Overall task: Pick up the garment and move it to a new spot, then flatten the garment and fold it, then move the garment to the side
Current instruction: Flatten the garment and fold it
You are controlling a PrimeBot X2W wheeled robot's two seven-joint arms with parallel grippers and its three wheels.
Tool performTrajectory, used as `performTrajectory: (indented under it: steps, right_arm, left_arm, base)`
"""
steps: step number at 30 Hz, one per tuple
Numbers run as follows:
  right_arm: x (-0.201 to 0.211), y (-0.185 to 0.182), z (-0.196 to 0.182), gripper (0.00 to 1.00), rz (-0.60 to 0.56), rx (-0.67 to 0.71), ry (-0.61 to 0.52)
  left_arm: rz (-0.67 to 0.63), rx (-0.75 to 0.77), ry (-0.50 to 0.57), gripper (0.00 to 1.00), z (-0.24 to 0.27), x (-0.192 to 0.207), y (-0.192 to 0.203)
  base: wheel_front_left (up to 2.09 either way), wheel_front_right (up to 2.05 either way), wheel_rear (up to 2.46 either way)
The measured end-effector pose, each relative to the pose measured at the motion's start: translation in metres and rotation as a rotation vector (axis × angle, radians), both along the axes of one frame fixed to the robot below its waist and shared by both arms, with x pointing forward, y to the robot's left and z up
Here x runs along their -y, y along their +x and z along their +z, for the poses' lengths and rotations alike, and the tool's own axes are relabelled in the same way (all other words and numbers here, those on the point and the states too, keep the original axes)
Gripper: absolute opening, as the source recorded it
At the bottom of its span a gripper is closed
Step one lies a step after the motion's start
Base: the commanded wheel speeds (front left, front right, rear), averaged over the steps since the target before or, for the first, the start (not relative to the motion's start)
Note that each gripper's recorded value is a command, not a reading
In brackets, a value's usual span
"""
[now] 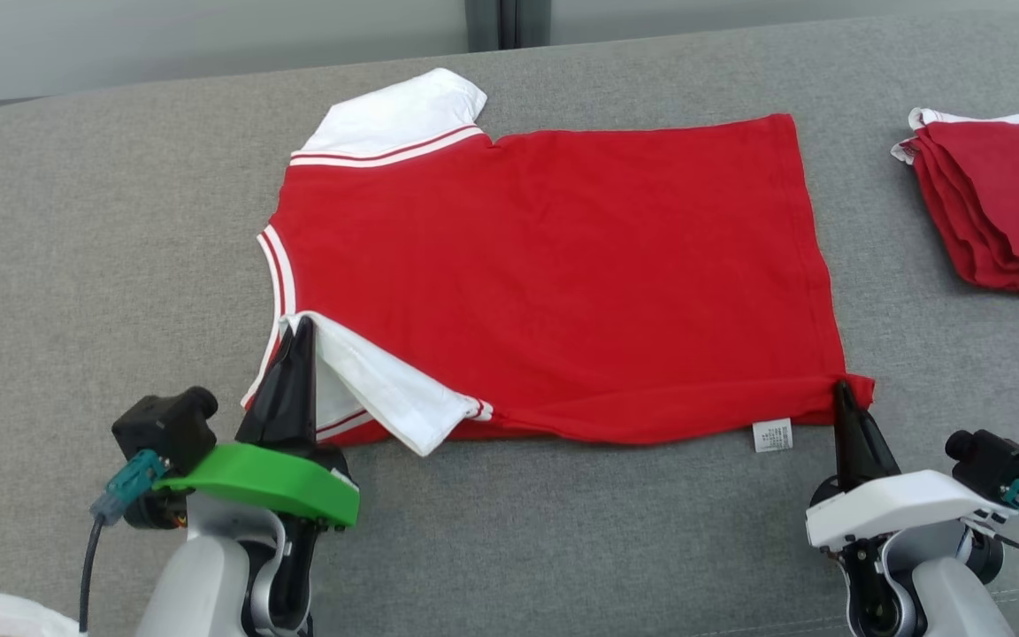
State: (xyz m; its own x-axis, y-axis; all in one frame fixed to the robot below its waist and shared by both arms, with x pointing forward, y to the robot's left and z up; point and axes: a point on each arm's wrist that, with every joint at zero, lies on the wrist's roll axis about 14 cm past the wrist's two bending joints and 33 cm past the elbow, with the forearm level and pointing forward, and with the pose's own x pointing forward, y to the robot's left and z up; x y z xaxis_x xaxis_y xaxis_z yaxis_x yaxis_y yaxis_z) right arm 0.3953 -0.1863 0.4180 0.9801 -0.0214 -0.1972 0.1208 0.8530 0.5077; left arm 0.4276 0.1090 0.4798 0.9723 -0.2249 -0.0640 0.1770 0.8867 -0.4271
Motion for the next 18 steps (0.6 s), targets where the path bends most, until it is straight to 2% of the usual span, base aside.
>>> performTrajectory:
  steps: [18]
  right_arm:
    - [0.005,0.028,-0.007,0.00,-0.020,-0.007,-0.010]
  left_arm:
    - [-0.003,-0.044,0.042,0.00,-0.032,0.008,0.057]
  base:
    - [0.00,0.00,0.00]
